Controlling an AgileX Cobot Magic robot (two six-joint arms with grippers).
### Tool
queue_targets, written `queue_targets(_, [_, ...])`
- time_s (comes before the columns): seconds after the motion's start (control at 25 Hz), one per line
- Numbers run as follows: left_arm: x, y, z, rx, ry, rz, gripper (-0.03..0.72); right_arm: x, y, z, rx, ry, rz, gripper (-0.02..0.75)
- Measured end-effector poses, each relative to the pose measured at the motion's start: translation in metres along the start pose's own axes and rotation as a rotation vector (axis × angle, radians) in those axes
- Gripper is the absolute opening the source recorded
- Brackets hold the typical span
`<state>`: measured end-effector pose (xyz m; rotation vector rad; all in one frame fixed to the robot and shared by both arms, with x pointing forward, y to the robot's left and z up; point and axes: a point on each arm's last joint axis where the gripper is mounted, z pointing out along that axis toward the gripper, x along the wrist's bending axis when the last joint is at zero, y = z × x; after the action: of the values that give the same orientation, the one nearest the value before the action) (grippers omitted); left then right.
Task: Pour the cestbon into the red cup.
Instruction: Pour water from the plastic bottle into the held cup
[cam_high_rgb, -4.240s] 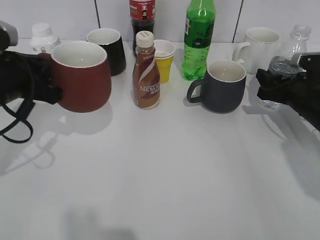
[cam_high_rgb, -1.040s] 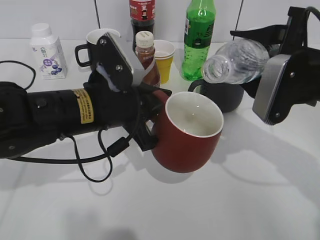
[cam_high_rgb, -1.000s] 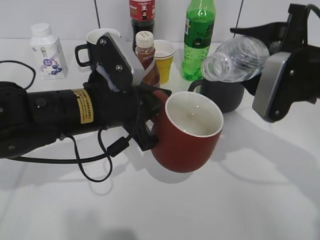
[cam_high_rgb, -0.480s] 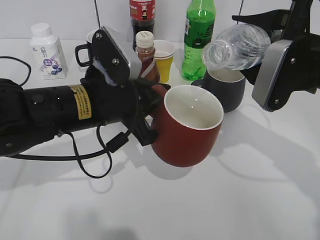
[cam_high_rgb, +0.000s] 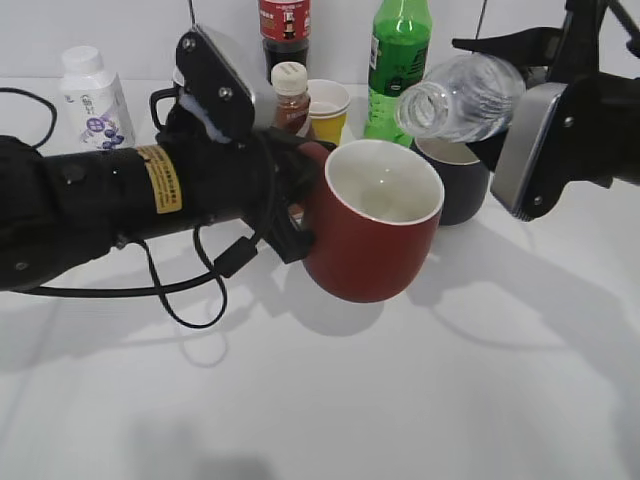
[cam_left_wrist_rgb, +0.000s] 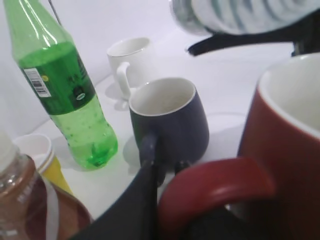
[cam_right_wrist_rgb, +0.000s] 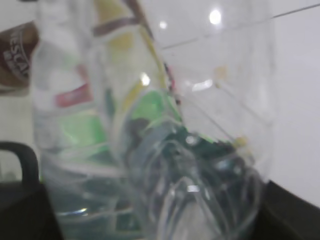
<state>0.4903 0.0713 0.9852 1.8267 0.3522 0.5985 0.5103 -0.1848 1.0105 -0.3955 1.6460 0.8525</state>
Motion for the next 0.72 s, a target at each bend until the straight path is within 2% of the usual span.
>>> queue_targets(0.24, [0.0009, 0.0007, 0.0007, 0.007, 0.003, 0.002, 0.069, -0.0024, -0.0014, 0.0045, -0.013, -0.012, -0.009, 0.474])
queue_targets(0.72, [0.0031, 0.0004, 0.0070, 0.009, 0.006, -0.002, 0.069, -0.0027, 0.0001, 0.0078, -0.043, 0.027, -0.125, 0.474])
